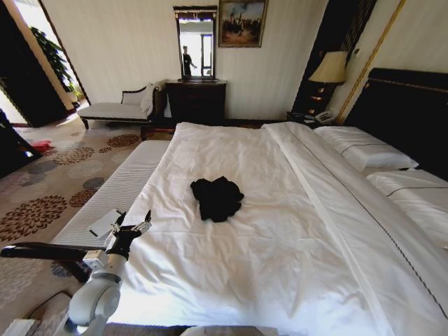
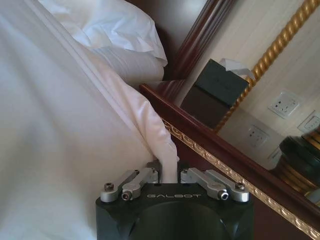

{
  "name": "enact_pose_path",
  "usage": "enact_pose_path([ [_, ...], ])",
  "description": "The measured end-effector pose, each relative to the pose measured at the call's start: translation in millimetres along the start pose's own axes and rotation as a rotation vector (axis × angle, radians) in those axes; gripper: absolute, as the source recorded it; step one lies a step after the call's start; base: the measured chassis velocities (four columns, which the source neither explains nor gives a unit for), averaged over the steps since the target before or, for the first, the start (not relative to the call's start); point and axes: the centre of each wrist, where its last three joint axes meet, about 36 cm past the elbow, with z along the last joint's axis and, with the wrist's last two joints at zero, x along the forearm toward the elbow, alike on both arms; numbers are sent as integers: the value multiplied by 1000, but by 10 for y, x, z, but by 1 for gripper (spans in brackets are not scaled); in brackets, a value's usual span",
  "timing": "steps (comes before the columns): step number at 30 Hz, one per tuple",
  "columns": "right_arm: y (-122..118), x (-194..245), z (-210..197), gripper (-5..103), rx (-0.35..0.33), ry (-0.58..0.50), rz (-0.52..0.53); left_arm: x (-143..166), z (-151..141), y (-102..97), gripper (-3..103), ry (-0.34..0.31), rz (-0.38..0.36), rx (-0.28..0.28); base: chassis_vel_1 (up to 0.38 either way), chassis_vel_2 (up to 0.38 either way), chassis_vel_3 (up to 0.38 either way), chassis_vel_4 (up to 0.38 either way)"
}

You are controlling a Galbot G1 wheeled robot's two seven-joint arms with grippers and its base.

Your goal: Fold the clothes on the bed.

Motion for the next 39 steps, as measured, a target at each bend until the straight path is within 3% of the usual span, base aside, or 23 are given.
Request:
enact_pose_path([
  [3, 1, 4, 5, 30, -5, 7, 1, -4, -5, 0, 100, -1, 2, -2, 0, 0, 0, 0],
  [5, 1, 7, 9, 30, -8, 9, 2, -4, -5, 0, 100, -1, 2, -2, 0, 0, 0, 0],
  [14, -78, 25, -92, 68, -36, -23, -1, -11, 6, 4, 100, 1, 4, -1, 0, 0, 0, 0],
  [20, -134, 111, -275, 84, -106, -110, -60, -10, 5, 10, 100, -2, 2, -8, 0, 0, 0, 0],
  [21, -126, 166, -340, 94, -125, -176, -104, -11, 5, 17, 100, -2, 3, -14, 0, 0, 0, 0],
  [30, -32, 577, -864, 100, -225, -386, -278, 6, -48, -4, 100, -12, 10, -24, 0, 0, 0, 0],
  [39, 376, 1220, -1388, 100, -271, -566, -492, 40, -83, -17, 100, -17, 11, -38, 0, 0, 0, 0],
])
